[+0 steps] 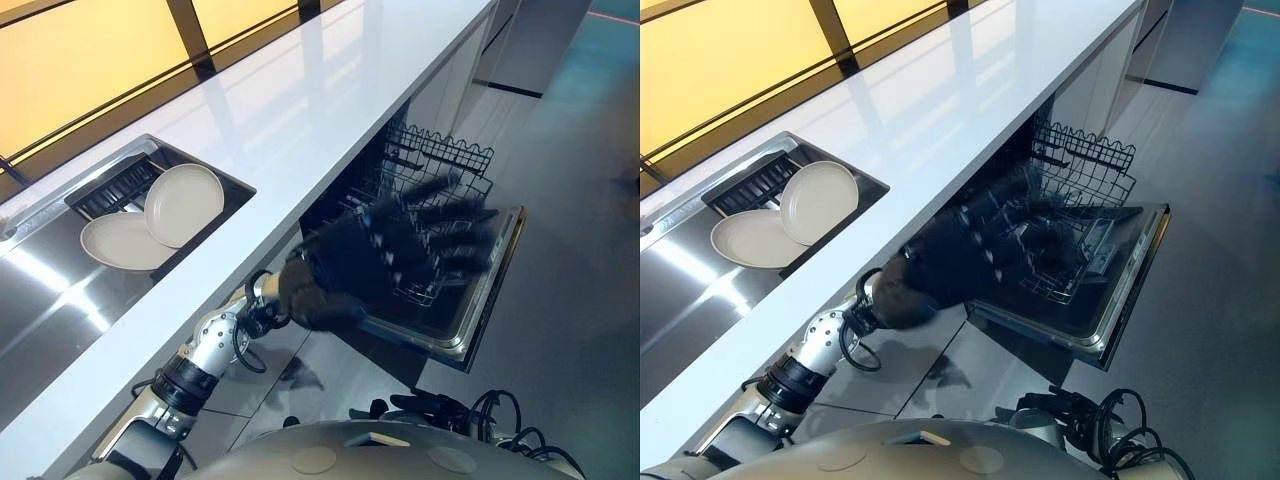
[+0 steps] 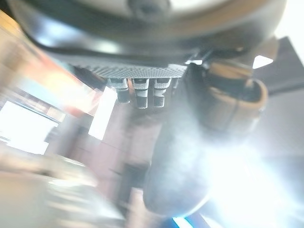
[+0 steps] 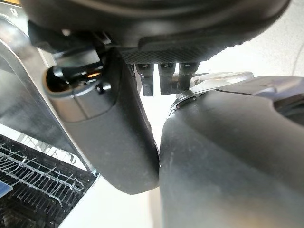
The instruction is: Pick up plates and place into dishwasher.
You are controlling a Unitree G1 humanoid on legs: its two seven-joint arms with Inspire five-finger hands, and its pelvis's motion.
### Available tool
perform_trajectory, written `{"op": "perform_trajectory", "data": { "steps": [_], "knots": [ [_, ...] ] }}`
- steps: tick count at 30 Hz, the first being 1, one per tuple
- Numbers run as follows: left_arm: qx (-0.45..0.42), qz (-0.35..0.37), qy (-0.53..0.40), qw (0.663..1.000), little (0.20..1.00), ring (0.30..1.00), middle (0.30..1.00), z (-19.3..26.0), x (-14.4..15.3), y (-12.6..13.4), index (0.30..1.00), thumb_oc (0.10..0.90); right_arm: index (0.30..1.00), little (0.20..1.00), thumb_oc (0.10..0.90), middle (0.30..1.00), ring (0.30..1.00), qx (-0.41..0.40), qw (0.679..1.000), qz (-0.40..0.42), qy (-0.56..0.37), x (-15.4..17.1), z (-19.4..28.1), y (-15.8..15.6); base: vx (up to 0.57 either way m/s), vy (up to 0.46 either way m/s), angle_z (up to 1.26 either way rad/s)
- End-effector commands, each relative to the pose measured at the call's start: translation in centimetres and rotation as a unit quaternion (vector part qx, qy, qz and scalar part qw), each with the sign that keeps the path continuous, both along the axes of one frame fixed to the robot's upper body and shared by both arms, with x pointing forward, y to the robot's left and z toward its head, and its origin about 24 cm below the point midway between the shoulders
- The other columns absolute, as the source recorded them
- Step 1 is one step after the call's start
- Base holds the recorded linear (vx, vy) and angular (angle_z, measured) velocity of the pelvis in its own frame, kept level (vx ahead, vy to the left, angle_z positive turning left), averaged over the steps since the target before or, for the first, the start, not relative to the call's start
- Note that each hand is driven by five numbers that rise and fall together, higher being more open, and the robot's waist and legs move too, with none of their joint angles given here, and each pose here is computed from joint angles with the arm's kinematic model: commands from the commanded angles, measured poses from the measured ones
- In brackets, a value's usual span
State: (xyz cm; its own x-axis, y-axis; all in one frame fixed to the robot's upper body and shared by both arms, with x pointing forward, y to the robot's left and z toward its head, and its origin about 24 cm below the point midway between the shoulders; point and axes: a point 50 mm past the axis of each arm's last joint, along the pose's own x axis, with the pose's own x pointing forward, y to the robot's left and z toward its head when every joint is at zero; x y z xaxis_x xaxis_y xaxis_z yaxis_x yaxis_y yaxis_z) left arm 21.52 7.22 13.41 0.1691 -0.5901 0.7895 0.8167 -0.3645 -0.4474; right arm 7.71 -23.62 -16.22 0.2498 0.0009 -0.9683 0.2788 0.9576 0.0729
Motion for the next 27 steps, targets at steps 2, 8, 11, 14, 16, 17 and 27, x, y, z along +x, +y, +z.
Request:
{"op": "perform_trajectory", "data": {
  "steps": [2, 8, 11, 14, 16, 17, 27],
  "knots": [
    [-0.025, 0.394, 0.055, 0.917, 0.9, 0.9, 0.9, 5.1, 5.0, 7.3, 0.9, 0.8, 0.9, 0.9, 0.8, 0.9, 0.9, 0.03, 0.999, 0.0, 0.018, -1.1, -0.6, 1.7, 0.04, -0.025, 0.02],
    [0.275, 0.787, -0.077, 0.548, 0.9, 0.9, 0.9, 8.7, 7.3, 14.7, 0.9, 0.8, 0.9, 0.9, 0.8, 0.9, 0.9, 0.024, 0.999, -0.012, 0.036, -3.1, -0.7, 0.9, 0.06, -0.017, 0.01],
    [0.356, 0.849, -0.164, 0.353, 0.9, 0.9, 0.9, 11.9, 7.9, 18.0, 0.9, 0.8, 0.9, 0.9, 0.8, 0.9, 0.9, 0.023, 0.999, -0.02, 0.044, -3.5, -0.6, 0.3, 0.08, -0.015, 0.16],
    [0.378, 0.875, -0.221, 0.208, 0.9, 0.9, 0.9, 16.8, 7.9, 21.4, 0.9, 0.8, 0.9, 0.9, 0.8, 0.9, 0.9, 0.018, 0.998, -0.02, 0.054, -3.6, -0.5, -0.3, 0.06, -0.008, 0.15],
    [0.385, 0.881, -0.231, 0.151, 0.9, 0.9, 0.9, 18.4, 7.8, 22.6, 0.9, 0.8, 0.9, 0.9, 0.8, 0.9, 0.9, 0.012, 0.998, -0.016, 0.057, -3.6, -0.5, -0.6, 0.02, 0.005, 0.12],
    [0.39, 0.881, -0.234, 0.128, 0.9, 0.9, 0.9, 19.0, 7.7, 23.0, 0.9, 0.8, 0.9, 0.9, 0.8, 0.9, 0.9, 0.011, 0.998, -0.014, 0.057, -3.6, -0.5, -0.6, 0.01, 0.007, 0.1],
    [0.585, 0.779, -0.223, 0.034, 0.9, 0.9, 0.9, 21.0, 8.6, 28.5, 0.9, 0.8, 0.9, 0.9, 0.8, 0.9, 0.9, -0.007, 0.999, 0.015, 0.051, -3.1, -0.2, -1.5, 0.0, 0.001, 0.01]
  ]
}}
